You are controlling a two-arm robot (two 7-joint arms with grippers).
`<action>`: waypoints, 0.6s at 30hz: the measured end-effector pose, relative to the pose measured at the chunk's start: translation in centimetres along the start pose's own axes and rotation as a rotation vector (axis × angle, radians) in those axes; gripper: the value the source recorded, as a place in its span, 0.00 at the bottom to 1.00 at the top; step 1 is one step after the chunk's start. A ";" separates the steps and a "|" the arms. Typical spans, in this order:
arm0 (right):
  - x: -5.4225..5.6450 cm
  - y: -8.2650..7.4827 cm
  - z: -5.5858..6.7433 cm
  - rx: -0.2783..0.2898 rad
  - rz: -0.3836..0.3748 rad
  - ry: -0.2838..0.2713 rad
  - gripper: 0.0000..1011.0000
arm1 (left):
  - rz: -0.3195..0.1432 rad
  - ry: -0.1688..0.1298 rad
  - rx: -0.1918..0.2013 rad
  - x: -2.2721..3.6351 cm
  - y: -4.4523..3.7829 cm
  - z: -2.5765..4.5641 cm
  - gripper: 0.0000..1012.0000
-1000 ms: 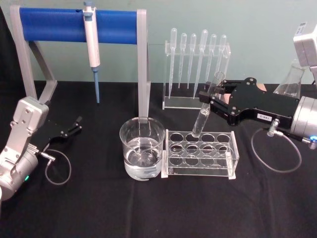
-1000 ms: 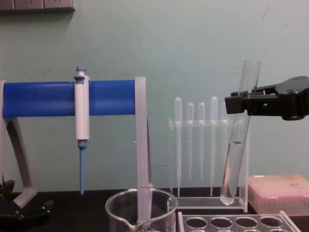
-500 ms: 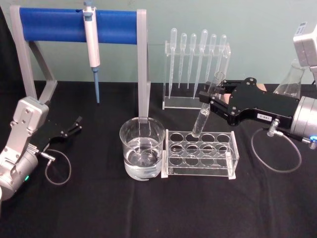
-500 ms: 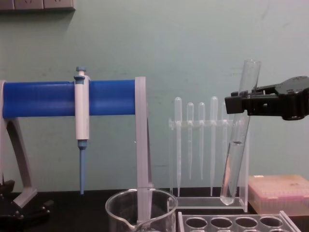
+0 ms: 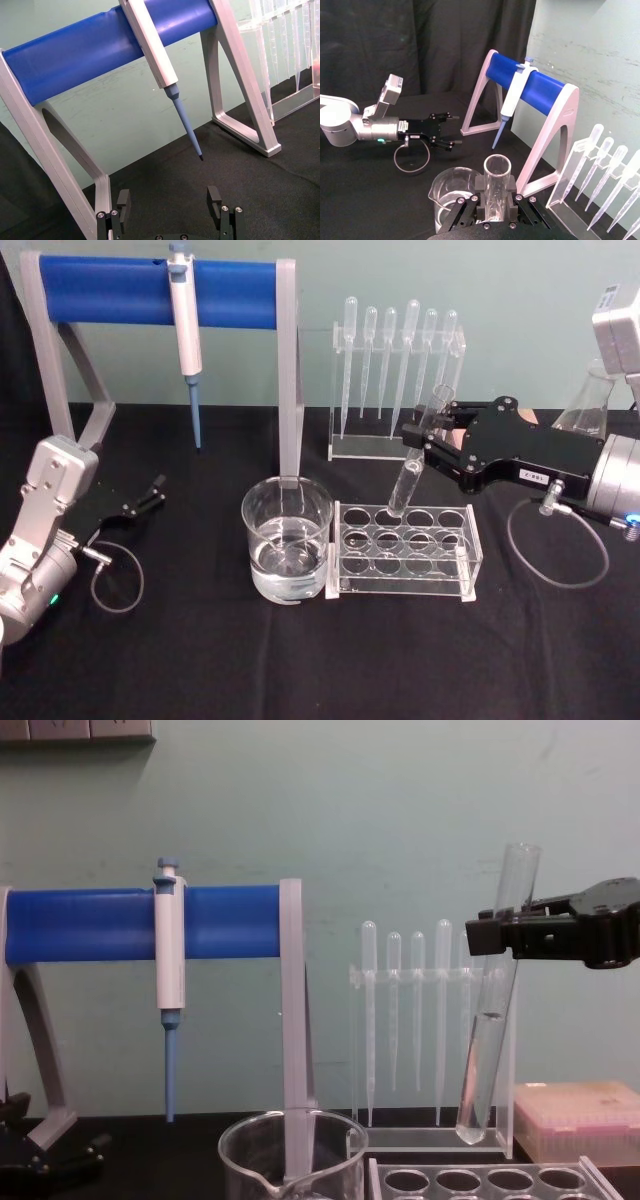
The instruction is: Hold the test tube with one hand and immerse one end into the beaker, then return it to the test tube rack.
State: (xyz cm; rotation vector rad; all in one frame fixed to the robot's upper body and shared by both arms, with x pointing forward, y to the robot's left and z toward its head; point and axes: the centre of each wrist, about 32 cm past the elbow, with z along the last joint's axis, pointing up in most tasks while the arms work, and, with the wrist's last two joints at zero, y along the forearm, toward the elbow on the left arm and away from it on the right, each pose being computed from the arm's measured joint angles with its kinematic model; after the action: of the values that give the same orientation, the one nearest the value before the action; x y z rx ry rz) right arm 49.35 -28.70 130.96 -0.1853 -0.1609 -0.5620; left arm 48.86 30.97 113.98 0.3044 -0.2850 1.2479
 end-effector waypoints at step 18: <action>0.0 0.0 0.0 0.000 0.000 0.000 0.23 | 0.000 0.000 0.000 0.00 0.00 0.00 0.99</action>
State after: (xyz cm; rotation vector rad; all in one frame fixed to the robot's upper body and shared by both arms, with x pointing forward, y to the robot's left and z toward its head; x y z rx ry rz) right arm 49.35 -28.70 130.96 -0.1853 -0.1609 -0.5620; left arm 48.86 30.97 113.98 0.3044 -0.2850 1.2479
